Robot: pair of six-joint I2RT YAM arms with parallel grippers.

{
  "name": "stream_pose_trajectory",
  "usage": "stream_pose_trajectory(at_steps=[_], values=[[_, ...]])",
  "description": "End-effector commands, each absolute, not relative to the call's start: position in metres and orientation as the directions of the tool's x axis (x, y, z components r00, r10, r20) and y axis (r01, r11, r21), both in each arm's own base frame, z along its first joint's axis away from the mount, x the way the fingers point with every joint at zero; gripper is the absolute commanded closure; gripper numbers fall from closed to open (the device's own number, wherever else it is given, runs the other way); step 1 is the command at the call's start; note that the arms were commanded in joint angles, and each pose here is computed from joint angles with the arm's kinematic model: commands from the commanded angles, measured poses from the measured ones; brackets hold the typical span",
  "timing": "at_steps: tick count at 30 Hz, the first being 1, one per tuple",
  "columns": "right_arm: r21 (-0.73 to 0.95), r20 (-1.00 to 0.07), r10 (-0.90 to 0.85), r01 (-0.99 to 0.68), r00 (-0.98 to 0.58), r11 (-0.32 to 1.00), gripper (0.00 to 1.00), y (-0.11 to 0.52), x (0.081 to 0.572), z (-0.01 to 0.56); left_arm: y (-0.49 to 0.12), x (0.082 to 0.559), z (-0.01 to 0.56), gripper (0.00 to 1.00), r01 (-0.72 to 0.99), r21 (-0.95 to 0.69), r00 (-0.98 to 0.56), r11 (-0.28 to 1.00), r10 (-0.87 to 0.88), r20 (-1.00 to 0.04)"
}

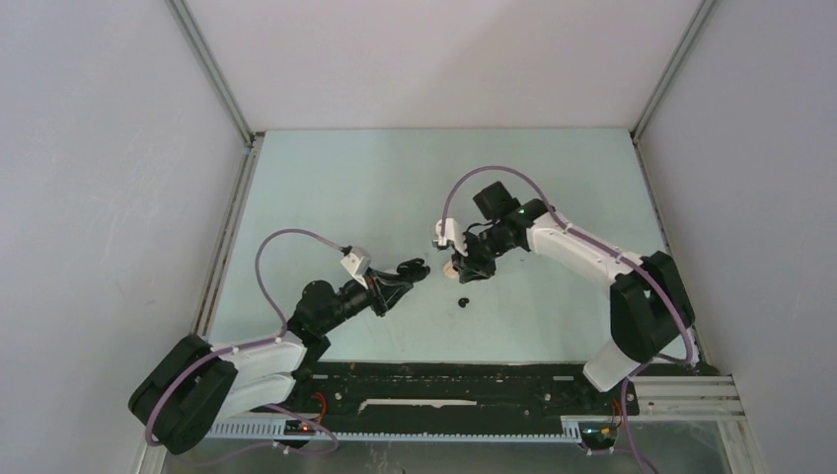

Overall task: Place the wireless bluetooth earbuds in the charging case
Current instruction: Pick up the right earbud from the center of the board.

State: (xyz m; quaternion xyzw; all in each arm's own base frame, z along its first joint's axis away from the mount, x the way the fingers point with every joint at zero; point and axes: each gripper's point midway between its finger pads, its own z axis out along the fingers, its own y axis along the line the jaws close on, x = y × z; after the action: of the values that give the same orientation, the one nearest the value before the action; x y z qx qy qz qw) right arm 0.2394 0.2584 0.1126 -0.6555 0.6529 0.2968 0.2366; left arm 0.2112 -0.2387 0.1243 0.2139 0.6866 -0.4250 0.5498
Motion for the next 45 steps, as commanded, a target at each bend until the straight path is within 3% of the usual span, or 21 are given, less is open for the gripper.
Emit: stream_pose_trajectory(at_steps=[1, 10, 24, 45], values=[[0.039, -0.628, -0.777, -0.996, 0.039, -0.081, 0.75, 0.262, 0.249, 0.077, -0.218, 0.229, 0.132, 1.00, 0.684, -0.360, -0.263, 0.634, -0.246, -0.933], [0.083, -0.527, -0.848, -0.990, 0.056, -0.117, 0.71, 0.260, 0.242, 0.035, -0.198, 0.243, 0.124, 1.00, 0.590, -0.360, -0.257, 0.722, -0.254, -0.932], [0.051, -0.439, -0.892, -0.988, 0.107, -0.144, 0.67, 0.263, 0.239, 0.014, -0.196, 0.246, 0.123, 1.00, 0.579, -0.373, -0.270, 0.725, -0.261, -0.927], [0.170, -0.426, -0.900, -0.969, 0.091, -0.178, 0.68, 0.254, 0.209, 0.019, -0.200, 0.245, 0.122, 1.00, 0.591, -0.375, -0.282, 0.714, -0.252, -0.926]])
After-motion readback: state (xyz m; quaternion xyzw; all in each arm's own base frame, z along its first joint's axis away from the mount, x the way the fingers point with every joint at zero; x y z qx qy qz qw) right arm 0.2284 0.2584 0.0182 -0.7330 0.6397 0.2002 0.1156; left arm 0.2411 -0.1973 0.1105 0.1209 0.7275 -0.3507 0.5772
